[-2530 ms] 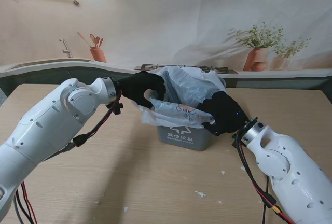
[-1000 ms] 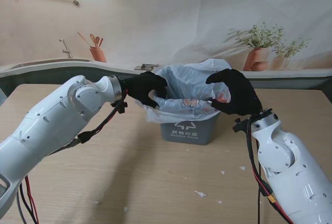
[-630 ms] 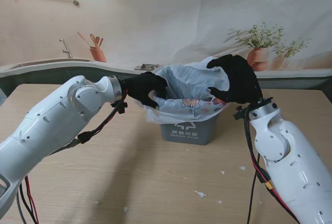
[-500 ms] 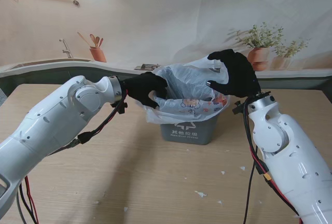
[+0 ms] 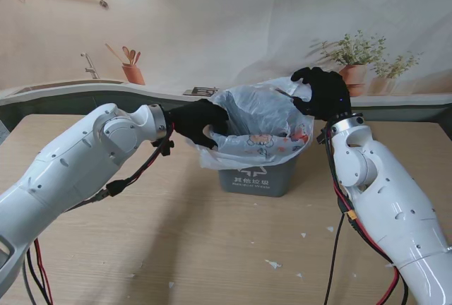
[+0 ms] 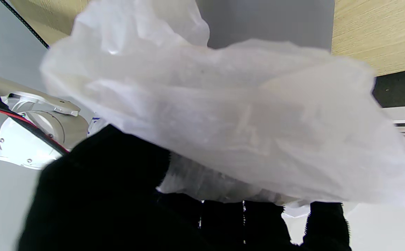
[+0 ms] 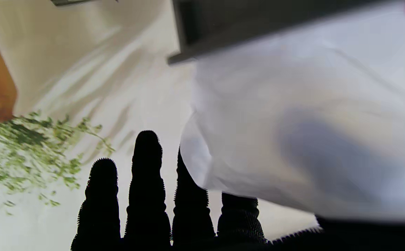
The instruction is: Fit the garbage bag over the bin
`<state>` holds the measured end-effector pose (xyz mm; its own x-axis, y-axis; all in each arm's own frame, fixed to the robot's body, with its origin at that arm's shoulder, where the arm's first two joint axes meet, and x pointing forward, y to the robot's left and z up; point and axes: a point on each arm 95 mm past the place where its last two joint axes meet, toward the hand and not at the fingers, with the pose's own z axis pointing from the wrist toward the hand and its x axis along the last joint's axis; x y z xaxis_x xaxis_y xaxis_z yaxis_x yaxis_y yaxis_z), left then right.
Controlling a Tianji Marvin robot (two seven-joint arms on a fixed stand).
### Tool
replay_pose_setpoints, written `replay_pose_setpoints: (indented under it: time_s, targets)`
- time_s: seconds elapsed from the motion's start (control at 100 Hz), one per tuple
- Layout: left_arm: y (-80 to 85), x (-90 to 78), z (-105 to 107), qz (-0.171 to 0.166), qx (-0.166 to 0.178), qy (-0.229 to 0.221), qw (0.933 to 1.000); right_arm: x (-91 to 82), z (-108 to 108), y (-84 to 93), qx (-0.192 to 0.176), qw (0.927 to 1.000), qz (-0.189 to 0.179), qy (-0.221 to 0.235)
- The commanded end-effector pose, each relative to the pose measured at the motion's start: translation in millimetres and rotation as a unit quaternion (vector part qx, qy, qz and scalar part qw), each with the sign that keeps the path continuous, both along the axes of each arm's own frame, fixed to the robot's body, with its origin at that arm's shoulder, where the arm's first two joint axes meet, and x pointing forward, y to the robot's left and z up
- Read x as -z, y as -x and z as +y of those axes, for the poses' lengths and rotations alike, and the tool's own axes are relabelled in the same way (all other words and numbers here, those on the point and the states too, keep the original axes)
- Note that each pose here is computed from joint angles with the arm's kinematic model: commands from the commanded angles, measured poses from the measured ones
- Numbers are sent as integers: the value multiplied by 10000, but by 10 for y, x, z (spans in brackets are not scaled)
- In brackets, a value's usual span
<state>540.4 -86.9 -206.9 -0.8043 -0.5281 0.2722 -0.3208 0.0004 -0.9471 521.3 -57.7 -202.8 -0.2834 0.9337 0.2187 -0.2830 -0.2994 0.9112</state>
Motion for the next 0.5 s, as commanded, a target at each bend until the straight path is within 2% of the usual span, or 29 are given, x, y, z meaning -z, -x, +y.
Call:
replay_pose_setpoints:
  time_s: [0.0, 0.12, 0.49]
  targets:
    - [21, 152, 23, 178, 18, -183, 9997, 143, 4, -43, 91, 9997, 244, -7]
    - [22, 158, 20, 195, 28, -190, 9996, 256, -34, -121, 307, 9991, 283, 80]
    - [28, 179, 26, 218, 30, -214, 9995, 598, -114, -256, 628, 9945, 671, 509]
